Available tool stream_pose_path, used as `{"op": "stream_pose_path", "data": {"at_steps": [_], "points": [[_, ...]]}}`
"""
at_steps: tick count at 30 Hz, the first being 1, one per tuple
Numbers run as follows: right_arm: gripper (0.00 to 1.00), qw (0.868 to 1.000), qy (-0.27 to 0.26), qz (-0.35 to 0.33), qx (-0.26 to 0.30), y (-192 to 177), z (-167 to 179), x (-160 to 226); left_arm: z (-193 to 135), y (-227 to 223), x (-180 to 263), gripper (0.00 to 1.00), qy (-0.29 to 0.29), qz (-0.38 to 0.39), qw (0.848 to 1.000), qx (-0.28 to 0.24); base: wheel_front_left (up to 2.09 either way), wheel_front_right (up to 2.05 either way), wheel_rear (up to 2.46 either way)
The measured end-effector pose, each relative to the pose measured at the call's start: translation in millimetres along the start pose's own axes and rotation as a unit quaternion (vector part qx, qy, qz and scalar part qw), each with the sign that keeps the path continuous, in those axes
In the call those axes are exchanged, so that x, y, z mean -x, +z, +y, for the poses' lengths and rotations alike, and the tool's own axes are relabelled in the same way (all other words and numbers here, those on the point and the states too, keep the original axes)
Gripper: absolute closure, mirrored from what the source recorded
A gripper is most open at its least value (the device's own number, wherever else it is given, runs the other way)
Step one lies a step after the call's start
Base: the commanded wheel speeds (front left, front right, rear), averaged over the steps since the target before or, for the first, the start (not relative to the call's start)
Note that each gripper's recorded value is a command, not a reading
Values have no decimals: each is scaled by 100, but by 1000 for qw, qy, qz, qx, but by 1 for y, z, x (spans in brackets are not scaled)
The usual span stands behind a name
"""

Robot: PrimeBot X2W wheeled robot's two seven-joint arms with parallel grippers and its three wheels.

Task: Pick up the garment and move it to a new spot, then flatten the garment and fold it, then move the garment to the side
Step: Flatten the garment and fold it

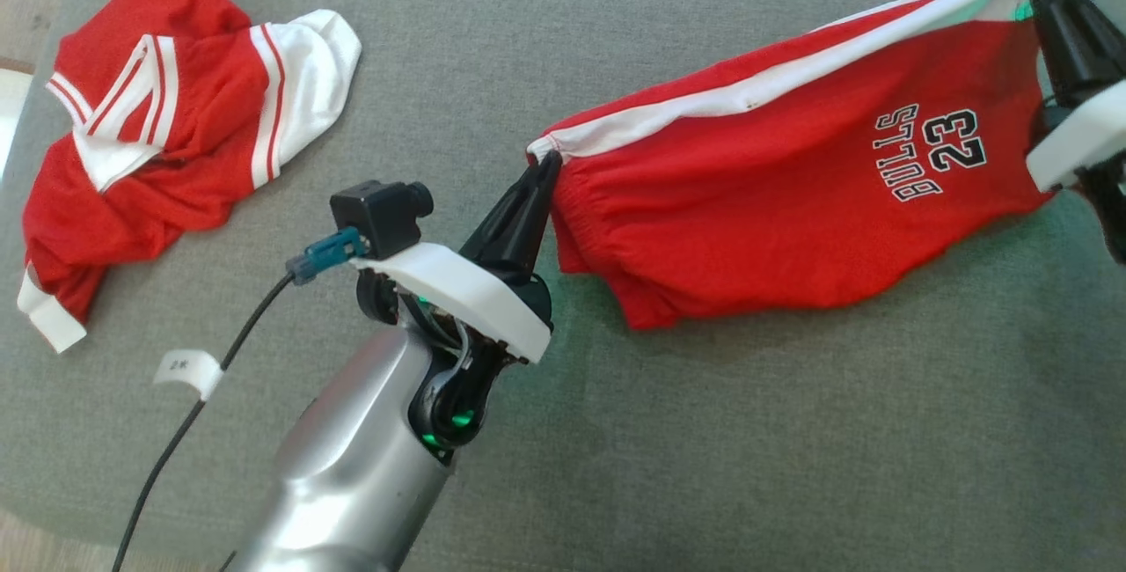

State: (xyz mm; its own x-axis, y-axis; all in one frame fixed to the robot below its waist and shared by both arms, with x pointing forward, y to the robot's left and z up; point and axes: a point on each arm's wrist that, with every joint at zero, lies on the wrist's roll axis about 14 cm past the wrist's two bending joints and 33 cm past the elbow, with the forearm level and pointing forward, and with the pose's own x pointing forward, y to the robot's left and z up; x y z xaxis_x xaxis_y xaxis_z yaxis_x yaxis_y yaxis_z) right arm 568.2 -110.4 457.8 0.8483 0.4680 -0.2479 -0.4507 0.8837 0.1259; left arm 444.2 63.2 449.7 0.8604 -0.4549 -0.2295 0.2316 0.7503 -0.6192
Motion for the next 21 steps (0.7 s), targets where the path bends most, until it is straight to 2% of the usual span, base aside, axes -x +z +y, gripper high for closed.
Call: {"op": "stream_pose_path", "data": {"at_steps": [1,2,3,4,10,15,18,21], "points": [[0,1000,0,-1,0,0,0,-2,1,-1,0,56,1,3,1000,1,0,0,0],[0,1000,-1,-3,0,1,-1,-4,3,-3,0,53,4,6,1000,1,0,0,0],[0,1000,-2,-8,-1,3,-1,-4,3,-5,1,22,5,8,1000,3,0,0,0],[0,1000,-1,-12,-1,5,-1,-5,4,-5,1,0,6,6,1000,6,0,0,0],[0,999,12,-30,-9,13,11,7,-1,1,7,0,6,-22,1000,-10,0,0,0],[0,999,14,-2,-36,-10,18,42,1,18,26,0,40,-99,990,-95,0,0,0],[0,998,3,29,-58,-36,16,68,4,14,44,0,72,-117,980,-147,0,0,0],[0,996,-2,43,-73,-49,16,80,4,11,54,0,91,-126,973,-173,0,0,0]]}}
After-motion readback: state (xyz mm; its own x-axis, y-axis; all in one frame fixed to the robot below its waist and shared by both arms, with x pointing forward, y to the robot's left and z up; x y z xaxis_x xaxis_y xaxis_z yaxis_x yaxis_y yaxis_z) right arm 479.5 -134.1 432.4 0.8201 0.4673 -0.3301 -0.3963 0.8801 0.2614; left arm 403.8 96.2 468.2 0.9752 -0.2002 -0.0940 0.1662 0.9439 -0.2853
